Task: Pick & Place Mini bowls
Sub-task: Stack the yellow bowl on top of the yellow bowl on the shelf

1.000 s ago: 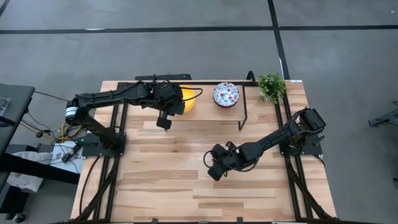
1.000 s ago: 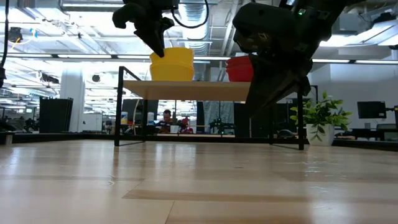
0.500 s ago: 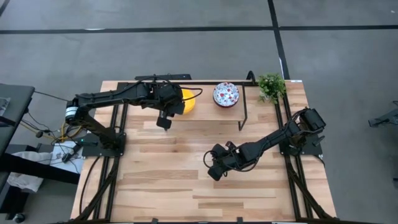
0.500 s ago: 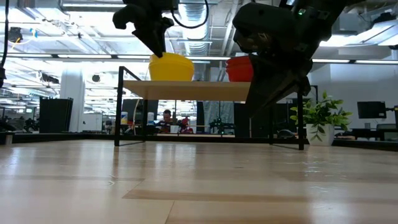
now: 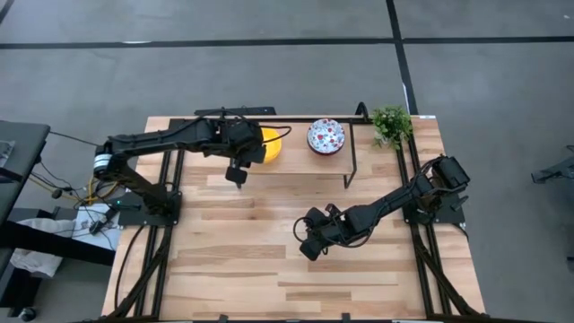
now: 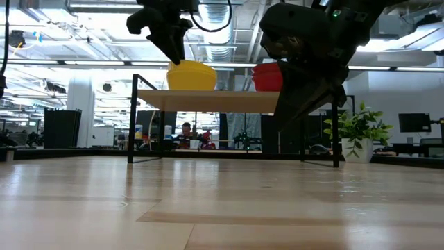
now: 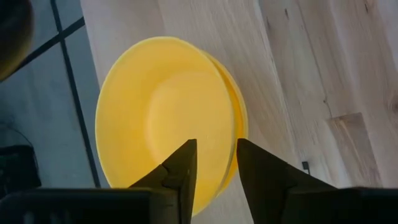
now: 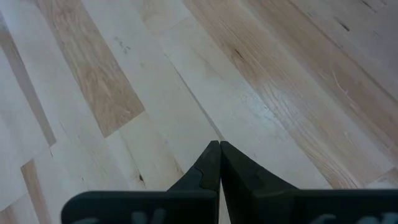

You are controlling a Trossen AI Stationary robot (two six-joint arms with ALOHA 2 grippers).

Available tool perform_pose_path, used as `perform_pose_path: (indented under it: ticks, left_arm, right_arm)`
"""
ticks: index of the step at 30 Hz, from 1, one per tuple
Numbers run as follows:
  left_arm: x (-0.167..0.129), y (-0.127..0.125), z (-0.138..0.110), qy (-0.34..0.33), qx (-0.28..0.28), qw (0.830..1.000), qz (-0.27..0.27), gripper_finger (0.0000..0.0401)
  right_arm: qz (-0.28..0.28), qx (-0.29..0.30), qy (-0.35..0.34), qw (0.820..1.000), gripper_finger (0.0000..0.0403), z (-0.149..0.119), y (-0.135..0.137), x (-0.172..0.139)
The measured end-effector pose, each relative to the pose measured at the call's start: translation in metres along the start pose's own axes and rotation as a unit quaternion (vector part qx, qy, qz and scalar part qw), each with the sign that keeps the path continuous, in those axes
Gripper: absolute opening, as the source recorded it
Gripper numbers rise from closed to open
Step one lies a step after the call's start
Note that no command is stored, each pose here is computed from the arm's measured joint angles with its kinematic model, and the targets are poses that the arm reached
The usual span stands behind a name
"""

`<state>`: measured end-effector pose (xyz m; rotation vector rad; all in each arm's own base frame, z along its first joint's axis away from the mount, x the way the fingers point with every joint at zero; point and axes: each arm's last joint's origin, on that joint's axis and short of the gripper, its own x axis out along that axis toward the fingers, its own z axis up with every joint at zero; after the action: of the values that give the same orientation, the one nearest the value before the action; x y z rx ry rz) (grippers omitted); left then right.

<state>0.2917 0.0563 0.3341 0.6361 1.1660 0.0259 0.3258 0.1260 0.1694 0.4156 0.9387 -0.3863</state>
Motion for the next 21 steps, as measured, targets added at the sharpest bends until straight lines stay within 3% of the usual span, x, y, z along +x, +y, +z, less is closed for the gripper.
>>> perform_pose_path:
  ticks: [14, 21]
  left_arm:
    - [-0.039, 0.003, -0.013, -0.053, -0.02, 0.998, 0.04, 0.0114]
    - [-0.025, 0.007, -0.015, -0.052, -0.049, 0.996, 0.048, 0.0114]
  right_arm:
    - [-0.002, -0.001, 0.001, 1.0, 0.0, 0.0, 0.0, 0.0]
    - [-0.001, 0.0, -0.001, 1.0, 0.0, 0.0, 0.0, 0.0]
